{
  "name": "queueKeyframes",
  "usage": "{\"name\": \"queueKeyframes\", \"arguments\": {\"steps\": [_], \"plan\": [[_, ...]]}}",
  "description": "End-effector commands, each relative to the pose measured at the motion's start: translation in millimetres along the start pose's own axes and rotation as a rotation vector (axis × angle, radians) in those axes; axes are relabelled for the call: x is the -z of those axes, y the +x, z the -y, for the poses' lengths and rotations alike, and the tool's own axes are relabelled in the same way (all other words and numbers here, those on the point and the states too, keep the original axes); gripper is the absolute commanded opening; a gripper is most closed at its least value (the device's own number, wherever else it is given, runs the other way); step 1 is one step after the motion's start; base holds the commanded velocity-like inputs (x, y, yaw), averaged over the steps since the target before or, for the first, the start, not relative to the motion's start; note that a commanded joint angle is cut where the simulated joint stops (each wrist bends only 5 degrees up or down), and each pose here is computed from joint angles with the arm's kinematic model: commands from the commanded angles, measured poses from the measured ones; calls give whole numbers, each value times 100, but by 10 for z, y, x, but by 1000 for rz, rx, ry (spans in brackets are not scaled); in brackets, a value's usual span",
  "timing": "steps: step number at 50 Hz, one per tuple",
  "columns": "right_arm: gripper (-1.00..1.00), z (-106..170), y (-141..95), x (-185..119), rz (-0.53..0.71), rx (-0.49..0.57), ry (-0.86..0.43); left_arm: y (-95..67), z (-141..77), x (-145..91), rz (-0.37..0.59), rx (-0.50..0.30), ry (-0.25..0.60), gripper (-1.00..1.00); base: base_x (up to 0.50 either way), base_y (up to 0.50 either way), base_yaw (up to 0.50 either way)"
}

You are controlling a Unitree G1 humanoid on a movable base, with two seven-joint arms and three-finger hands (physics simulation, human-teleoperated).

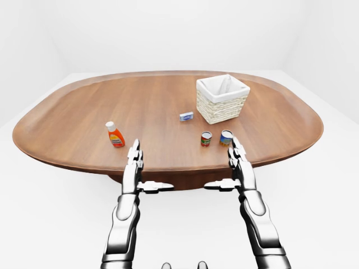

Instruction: Pick up the tomato sauce, and put it in the basket.

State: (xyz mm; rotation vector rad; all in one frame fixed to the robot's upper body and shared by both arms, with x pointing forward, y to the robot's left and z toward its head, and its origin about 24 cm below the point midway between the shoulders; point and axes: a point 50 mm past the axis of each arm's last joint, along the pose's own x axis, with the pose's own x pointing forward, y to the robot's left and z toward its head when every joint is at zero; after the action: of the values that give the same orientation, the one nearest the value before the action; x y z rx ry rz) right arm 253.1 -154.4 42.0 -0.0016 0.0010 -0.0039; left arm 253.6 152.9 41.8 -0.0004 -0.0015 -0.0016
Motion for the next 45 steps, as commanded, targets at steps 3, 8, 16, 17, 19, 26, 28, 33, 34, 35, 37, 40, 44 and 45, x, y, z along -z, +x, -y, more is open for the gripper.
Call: {"name": "queueKeyframes", "arguments": {"steps": [3,8,16,17,19,26,28,33,34,35,37,40,44,45], "plan": [[100,98,-27,-20,-2,11,-6,-11,-60,-16,5,5,3,100,0,0,0],[100,93,-28,-15,-4,11,-9,-4,-64,-3,4,4,4,100,0,0,0],[100,93,-25,-6,-3,10,-10,-6,-63,-7,5,4,5,100,0,0,0],[100,97,-23,-6,-2,10,-10,-5,-67,-9,6,3,5,100,0,0,0],[100,114,-36,-50,6,18,-10,-3,-98,-58,20,-11,1,100,0,0,0],[100,334,-91,-354,104,95,4,81,-389,-267,56,-97,-21,100,0,0,0],[100,420,-140,-514,172,129,2,76,-462,-395,109,-123,-25,100,0,0,0],[100,624,-313,-879,333,212,-16,44,-637,-658,222,-203,-57,100,0,0,0],[100,649,-331,-913,349,224,-16,41,-657,-679,231,-217,-60,100,0,0,0],[100,719,-388,-1014,395,249,-14,23,-704,-759,266,-237,-75,100,0,0,0],[100,790,-446,-1098,434,280,-20,5,-768,-837,300,-266,-95,100,0,0,0],[100,909,-524,-1176,473,317,-17,-12,-891,-924,338,-321,-128,100,0,0,0],[100,1004,-577,-1207,490,350,-11,-13,-1081,-938,343,-427,-180,100,0,0,0],[100,1014,-583,-1212,493,353,-9,-26,-1099,-931,338,-457,-170,100,0,0,0]]}}
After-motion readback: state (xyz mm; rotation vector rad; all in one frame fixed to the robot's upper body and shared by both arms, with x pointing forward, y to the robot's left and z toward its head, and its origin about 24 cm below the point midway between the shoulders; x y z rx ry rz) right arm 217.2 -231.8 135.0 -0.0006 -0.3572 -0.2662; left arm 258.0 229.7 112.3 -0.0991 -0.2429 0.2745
